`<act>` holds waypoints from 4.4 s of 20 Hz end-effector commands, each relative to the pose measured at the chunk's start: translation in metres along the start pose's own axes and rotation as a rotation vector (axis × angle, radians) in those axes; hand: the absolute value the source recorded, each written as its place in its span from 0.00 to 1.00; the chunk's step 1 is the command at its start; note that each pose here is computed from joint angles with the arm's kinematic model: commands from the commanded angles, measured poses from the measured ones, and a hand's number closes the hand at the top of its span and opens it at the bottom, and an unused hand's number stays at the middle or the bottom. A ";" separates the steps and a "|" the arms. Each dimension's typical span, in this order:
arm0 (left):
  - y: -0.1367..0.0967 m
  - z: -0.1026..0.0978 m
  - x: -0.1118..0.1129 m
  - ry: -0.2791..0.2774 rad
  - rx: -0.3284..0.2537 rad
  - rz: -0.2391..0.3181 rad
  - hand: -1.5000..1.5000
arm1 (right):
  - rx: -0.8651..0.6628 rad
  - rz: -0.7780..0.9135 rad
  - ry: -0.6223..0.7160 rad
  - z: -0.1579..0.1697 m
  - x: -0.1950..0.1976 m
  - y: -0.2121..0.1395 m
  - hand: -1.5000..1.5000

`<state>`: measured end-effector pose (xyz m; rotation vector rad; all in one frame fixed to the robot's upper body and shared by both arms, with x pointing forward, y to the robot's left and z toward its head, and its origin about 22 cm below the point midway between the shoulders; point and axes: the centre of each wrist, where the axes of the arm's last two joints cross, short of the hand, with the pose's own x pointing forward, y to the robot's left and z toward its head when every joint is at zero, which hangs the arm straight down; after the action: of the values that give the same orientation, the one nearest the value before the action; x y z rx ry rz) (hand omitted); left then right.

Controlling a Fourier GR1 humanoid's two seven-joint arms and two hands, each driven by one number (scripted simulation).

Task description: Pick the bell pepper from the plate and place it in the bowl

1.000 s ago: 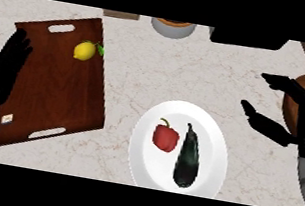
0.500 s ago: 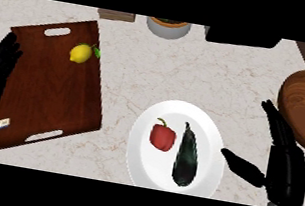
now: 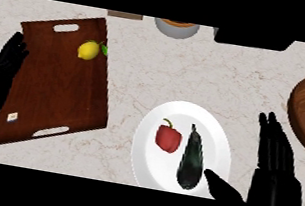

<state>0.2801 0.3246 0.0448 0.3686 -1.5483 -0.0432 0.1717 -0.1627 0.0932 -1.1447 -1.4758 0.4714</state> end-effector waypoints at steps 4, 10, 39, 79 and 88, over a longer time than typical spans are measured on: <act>-0.013 0.001 0.012 -0.019 -0.045 0.006 0.50 | 0.160 0.243 0.130 0.015 0.053 -0.010 0.00; -0.011 0.004 0.008 -0.038 -0.055 0.005 0.50 | 0.339 0.331 0.238 -0.002 0.089 0.003 0.00; -0.006 0.004 0.021 -0.017 -0.059 0.016 0.50 | 0.592 0.569 0.331 -0.051 0.099 0.082 0.00; -0.008 0.007 0.016 -0.022 -0.044 0.005 0.50 | 0.555 0.483 0.243 -0.067 0.036 0.127 1.00; -0.012 0.005 0.022 -0.027 -0.028 0.014 0.50 | 0.482 0.397 0.123 -0.133 -0.012 0.040 1.00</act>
<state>0.2726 0.3080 0.0577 0.3325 -1.5676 -0.0711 0.3121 -0.1806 0.0609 -0.9772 -0.9050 0.9689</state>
